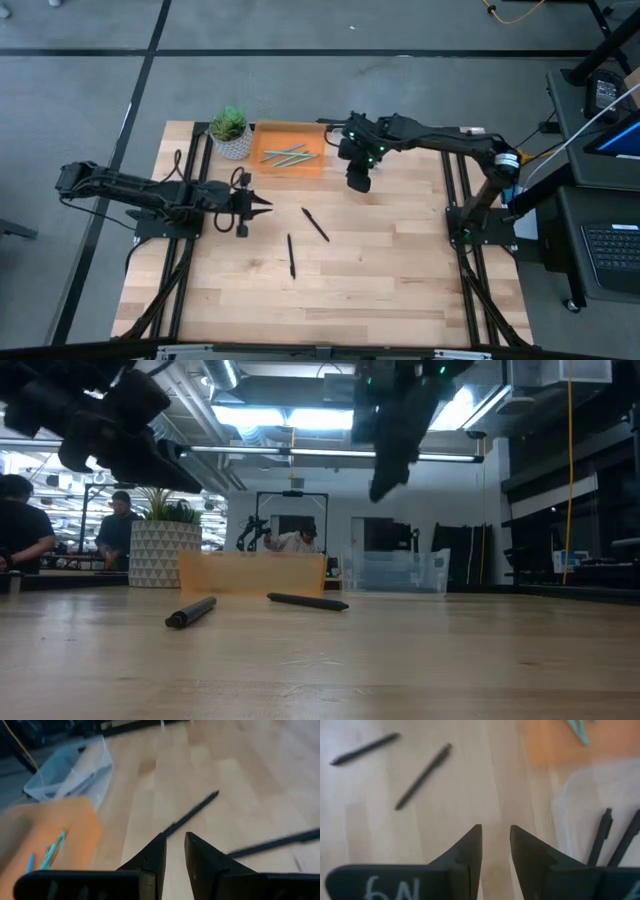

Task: Sort pens & pencils
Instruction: Put the black pen into the transparent bin

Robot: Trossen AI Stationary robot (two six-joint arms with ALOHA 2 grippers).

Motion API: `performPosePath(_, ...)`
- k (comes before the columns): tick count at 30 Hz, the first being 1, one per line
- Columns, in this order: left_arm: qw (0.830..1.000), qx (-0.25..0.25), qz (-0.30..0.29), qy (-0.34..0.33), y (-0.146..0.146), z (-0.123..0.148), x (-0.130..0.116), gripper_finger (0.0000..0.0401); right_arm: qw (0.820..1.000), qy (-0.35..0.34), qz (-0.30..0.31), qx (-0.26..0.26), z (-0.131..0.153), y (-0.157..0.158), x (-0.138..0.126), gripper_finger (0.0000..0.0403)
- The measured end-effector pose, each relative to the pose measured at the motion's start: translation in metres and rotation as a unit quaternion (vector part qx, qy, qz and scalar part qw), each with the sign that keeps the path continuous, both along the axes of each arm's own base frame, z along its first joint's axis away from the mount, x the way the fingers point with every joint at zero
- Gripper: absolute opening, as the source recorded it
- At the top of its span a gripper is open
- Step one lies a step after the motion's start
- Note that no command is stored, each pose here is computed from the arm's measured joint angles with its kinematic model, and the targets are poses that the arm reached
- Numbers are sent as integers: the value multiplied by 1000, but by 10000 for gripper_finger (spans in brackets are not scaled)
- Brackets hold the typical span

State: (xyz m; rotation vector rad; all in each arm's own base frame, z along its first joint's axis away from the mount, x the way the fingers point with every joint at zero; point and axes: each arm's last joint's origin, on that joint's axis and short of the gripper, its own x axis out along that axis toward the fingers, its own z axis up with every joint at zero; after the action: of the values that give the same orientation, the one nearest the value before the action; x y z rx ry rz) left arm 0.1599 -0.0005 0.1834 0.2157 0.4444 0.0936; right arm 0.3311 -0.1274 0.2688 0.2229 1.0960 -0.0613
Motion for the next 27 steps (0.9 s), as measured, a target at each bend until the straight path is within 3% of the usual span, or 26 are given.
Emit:
performPosePath(11, 981, 57, -23, 183, 5, 15, 48, 64, 996, -71, 4, -54, 52, 40, -17, 101)
performPosePath(19, 955, 96, -56, 276, 7, 4, 92, 74, 996, -56, 36, -52, 43, 62, -15, 101)
performPosePath(27, 923, 131, -44, 359, 13, -17, 122, 102, 996, -71, 27, -50, 31, 69, -39, 101)
